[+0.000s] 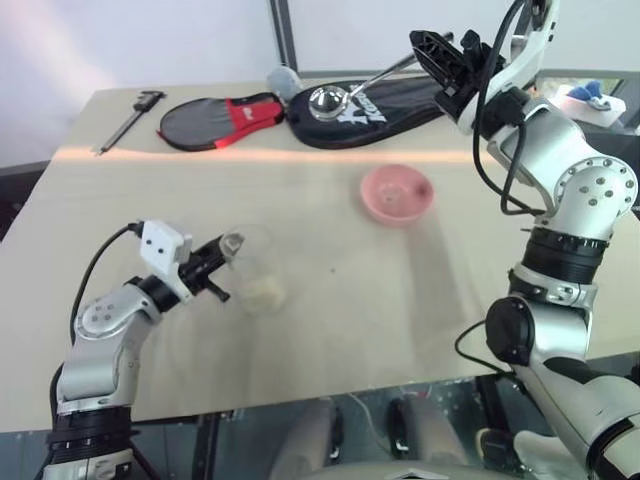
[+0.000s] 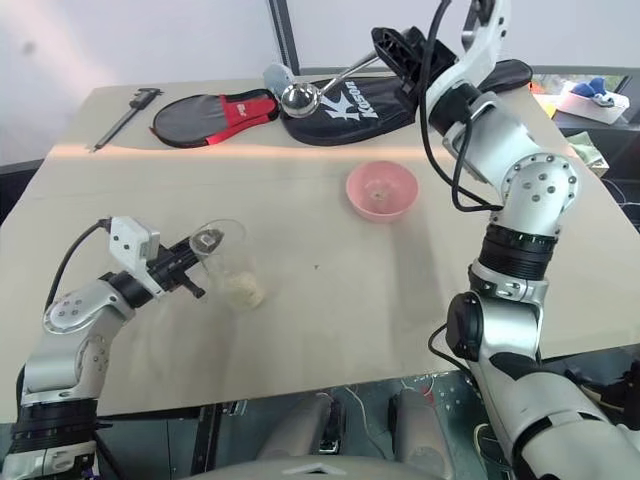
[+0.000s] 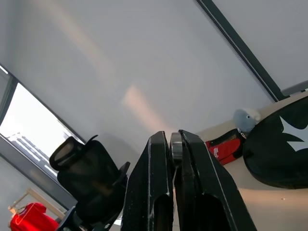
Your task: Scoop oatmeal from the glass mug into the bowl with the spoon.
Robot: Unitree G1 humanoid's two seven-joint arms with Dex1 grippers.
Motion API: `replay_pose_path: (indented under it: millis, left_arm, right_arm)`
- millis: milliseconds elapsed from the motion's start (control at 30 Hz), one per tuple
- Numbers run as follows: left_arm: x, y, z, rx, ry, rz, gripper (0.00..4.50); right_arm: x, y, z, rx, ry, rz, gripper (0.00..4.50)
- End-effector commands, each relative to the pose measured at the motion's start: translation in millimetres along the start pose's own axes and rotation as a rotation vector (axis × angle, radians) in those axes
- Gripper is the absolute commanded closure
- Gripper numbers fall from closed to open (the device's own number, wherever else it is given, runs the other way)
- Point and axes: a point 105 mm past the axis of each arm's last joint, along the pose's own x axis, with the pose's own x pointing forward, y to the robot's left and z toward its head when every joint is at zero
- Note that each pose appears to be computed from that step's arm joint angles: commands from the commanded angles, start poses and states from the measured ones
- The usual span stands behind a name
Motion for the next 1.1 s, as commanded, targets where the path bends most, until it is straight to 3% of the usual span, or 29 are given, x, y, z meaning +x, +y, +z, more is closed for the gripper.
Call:
replay_pose_path:
  millis: [33,100,267,500,700,933,1100]
  left_arm:
    - [4,5,25,-0.009,-0.097,0.047,4.41]
    - [9,9,36,-0.014,-0.134,0.084,4.41]
    - [27,28,76,0.167,-0.225,0.202,4.41]
    - [48,29,112,0.386,-0.294,0.243,4.41]
    - [56,29,114,0.455,-0.286,0.271,4.41]
    - [50,41,94,0.452,-0.208,0.3,4.41]
    - [56,44,94,0.453,-0.194,0.309,4.41]
  right_arm:
    - [-6,26,3,-0.095,0.01,0.106,4.5]
    - [-9,37,-2,-0.141,0.047,0.161,4.5]
    - [-8,61,-20,-0.261,0.133,0.262,4.5]
    - [10,76,-38,-0.355,0.179,0.289,4.5]
    - [15,84,-44,-0.422,0.194,0.322,4.5]
    - [19,81,-21,-0.428,0.114,0.282,4.5]
    - [20,82,-39,-0.404,0.166,0.318,4.5]
